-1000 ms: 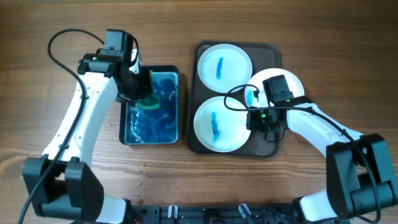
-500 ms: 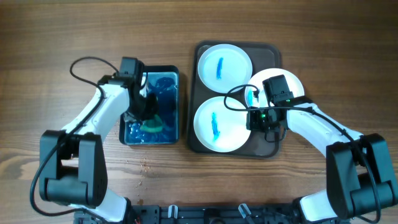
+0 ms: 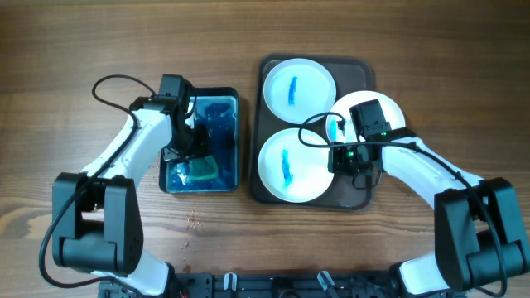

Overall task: Clean dirty plates on tray and stack at the side
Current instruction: 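Dip and rub the sponge in the blue water with the left gripper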

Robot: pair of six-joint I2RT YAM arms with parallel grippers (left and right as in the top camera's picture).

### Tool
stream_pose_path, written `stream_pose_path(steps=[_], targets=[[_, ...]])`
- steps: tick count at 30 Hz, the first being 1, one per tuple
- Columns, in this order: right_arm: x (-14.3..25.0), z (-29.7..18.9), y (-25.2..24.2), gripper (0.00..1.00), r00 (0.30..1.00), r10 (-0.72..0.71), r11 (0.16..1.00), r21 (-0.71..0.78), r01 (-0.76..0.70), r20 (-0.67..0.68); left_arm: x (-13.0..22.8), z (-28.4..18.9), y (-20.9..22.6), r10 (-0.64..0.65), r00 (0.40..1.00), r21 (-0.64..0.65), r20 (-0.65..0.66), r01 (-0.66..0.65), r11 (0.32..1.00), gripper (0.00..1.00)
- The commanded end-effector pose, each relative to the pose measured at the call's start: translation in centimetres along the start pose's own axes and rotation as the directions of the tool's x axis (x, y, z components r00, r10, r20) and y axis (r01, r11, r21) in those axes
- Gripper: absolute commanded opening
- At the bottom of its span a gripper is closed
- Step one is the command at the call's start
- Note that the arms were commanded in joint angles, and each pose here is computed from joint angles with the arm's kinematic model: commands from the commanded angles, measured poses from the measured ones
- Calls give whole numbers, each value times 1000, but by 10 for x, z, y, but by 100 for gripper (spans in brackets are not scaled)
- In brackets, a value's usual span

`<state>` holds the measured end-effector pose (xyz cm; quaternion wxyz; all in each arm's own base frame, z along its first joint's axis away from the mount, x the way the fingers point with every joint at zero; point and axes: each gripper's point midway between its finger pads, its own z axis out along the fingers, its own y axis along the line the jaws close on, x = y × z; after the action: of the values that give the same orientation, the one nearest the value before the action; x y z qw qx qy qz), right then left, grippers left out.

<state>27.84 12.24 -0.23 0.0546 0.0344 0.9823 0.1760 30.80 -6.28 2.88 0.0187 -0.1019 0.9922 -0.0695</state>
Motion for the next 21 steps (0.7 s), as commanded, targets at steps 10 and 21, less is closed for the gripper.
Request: stream_pose_path(steps=[10, 21], targets=[[19, 14, -17, 5, 997, 46, 997, 68, -41, -67, 17, 44, 18, -1, 997, -79, -83, -5, 997, 8], [19, 14, -17, 5, 997, 46, 997, 68, -41, -67, -17, -28, -12, 15, 1000, 1, 17, -15, 1000, 4]])
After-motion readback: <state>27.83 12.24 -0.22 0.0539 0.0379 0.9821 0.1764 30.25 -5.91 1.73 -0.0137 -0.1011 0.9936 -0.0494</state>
